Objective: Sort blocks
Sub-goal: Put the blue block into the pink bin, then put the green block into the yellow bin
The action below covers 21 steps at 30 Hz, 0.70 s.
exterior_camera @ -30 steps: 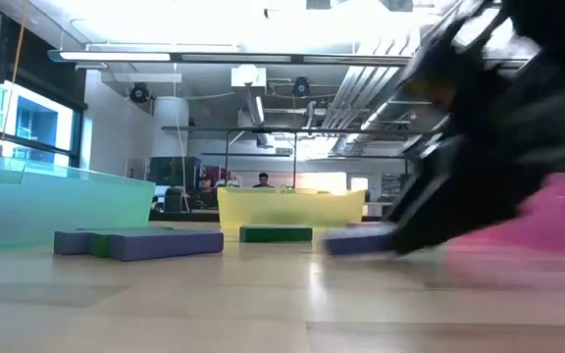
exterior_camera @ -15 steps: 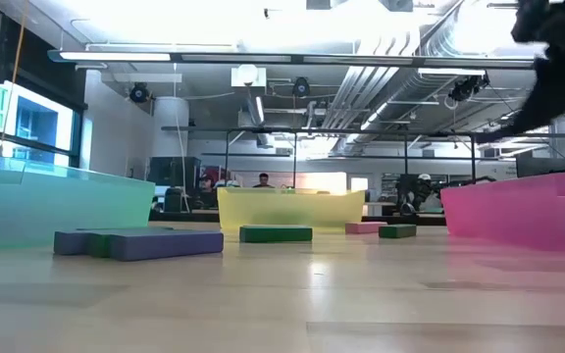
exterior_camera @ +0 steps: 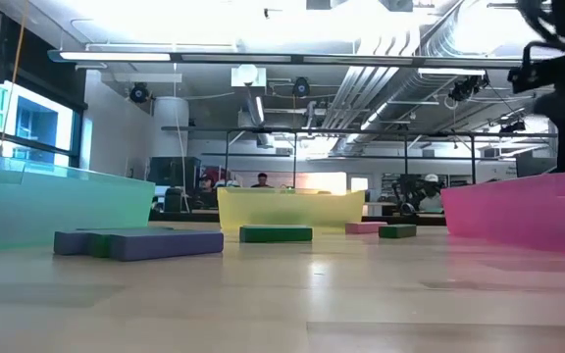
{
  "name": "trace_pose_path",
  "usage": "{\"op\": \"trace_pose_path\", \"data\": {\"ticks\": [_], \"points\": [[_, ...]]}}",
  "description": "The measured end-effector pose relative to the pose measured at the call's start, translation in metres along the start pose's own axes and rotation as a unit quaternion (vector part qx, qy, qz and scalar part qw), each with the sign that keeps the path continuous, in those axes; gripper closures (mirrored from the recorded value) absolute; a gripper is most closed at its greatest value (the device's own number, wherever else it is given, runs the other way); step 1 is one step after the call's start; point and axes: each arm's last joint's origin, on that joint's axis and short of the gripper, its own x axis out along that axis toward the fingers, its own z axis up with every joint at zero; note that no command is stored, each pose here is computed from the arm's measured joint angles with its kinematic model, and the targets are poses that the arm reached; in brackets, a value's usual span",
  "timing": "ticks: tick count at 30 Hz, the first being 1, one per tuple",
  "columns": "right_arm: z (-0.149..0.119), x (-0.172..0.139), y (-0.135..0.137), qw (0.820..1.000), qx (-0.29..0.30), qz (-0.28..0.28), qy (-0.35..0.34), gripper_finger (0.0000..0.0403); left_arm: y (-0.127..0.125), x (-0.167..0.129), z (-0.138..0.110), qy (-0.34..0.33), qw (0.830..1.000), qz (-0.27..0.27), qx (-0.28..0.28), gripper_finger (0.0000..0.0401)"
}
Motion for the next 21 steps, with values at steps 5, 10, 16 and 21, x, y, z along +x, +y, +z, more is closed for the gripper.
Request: {"op": "trace_pose_path", "data": {"ticks": [5,10,16,21], "points": [[0.003,0.009,0.014,0.999,-0.032,-0.019,0.018,0.0287,0.000,0.000,0.000,0.000,1.000,-0.001,-0.001,0.0190],[0.006,0.017,0.033,0.997,-0.080,0.016,0.016,0.0242,0.000,0.000,0.000,0.001,1.000,-0.001,-0.007,0.0190],[0.011,0.016,0.031,0.995,-0.099,0.013,-0.027,0.0227,0.001,0.000,-0.003,0.008,1.000,0.001,-0.026,0.0190],[0.009,0.000,0.033,0.983,-0.084,0.074,-0.143,0.0225,-0.002,-0.001,-0.003,0.025,0.996,-0.035,-0.080,0.0190]]}}
